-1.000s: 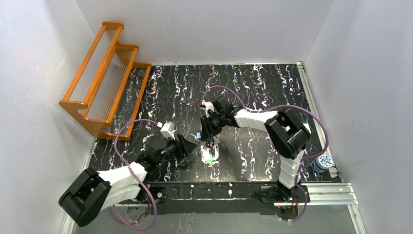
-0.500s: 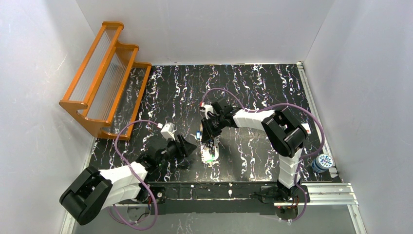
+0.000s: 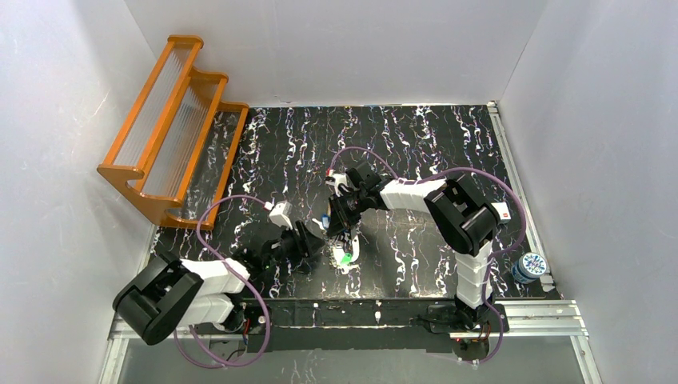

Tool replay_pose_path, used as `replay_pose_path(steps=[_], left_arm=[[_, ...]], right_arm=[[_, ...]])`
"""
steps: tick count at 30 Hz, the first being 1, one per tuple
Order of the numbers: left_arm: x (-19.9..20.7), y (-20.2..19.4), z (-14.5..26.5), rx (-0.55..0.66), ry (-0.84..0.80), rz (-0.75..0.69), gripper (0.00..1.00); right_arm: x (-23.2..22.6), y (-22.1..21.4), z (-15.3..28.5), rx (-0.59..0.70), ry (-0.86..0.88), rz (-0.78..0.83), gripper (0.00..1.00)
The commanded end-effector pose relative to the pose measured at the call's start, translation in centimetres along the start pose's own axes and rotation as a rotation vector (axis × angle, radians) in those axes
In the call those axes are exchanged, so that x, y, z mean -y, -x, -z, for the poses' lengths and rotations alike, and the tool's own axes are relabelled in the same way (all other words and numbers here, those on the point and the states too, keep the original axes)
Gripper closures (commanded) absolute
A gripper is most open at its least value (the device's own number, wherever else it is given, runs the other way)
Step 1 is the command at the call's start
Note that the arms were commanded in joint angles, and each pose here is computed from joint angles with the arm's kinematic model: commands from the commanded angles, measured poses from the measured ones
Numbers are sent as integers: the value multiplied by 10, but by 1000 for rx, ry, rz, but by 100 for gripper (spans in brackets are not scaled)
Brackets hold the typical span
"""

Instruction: Put the keys on the keyring

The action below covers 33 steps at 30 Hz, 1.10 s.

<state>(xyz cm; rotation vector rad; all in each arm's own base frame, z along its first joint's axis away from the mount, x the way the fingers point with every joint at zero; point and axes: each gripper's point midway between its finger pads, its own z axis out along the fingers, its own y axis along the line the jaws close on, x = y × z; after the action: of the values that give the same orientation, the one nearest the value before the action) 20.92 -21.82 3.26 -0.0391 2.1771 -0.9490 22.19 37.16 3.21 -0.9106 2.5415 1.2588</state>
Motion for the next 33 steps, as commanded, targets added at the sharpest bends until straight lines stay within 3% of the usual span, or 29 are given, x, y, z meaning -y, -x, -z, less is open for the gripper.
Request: replay_pose_path(steps=[1, 13, 23, 33], left_arm=[[3, 9, -6, 27, 1, -14, 51], [-2, 15, -17, 56, 24, -9, 57], [5, 10, -36, 12, -13, -11, 64], [33, 11, -35, -25, -141, -39, 71]], right_arm=[[-4, 6, -6, 12, 27, 11, 81], [-22, 11, -1, 45, 113, 46, 88], [-1, 0, 14, 19, -66, 37, 91], [10, -18, 4, -19, -69, -19, 98]])
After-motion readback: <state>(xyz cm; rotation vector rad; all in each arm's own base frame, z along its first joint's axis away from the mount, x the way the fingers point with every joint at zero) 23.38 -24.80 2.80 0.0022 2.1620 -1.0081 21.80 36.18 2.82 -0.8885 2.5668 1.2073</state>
